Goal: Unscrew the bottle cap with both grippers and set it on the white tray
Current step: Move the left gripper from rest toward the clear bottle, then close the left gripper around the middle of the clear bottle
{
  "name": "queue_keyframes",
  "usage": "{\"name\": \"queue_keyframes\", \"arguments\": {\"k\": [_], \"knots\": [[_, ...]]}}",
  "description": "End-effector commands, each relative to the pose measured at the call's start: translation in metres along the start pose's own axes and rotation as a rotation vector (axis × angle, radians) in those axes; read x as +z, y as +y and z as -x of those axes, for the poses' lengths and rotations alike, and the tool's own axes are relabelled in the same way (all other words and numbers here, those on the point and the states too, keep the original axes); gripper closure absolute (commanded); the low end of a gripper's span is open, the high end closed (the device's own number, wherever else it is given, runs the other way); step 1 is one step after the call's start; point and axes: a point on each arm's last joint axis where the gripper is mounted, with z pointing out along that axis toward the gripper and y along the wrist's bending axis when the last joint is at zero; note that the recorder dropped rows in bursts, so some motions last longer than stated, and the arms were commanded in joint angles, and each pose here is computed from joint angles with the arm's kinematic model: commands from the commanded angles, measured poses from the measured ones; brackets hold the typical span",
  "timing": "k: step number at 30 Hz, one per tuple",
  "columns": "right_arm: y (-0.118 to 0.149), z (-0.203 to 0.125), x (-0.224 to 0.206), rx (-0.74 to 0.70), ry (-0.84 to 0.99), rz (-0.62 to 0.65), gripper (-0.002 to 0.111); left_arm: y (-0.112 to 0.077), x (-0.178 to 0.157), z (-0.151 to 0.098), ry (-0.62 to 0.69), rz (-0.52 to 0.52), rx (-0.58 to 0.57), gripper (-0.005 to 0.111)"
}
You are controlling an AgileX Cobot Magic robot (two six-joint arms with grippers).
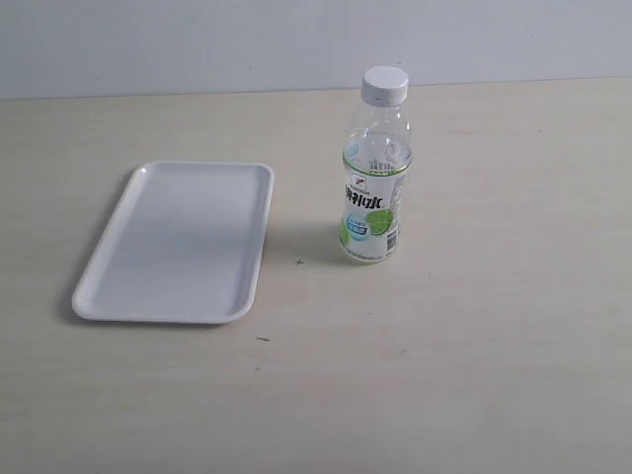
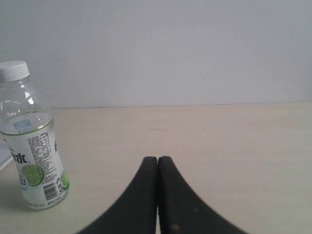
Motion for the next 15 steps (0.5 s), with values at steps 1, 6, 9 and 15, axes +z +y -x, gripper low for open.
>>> {"name": "queue_keyframes", "arguments": {"k": [1,6,9,15], "knots": [[-0.001,-0.001,0.0,-0.008,-0.004,-0.007,0.108,0.011,0.041,-0.087,0.405,-0.22,-0.056,0.107],[-0.001,-0.001,0.0,-0.008,-0.004,-0.007,0.108,0.012,0.045,-0.171,0.534,-0.458,-0.245,0.107],[-0.001,-0.001,0.0,-0.008,-0.006,-0.007,0.108,0.008,0.041,-0.204,0.576,-0.517,-0.228,0.107],[-0.001,-0.001,0.0,-0.008,-0.006,-0.007,0.108,-0.015,0.036,-0.251,0.61,-0.672,-0.072,0.091]]}}
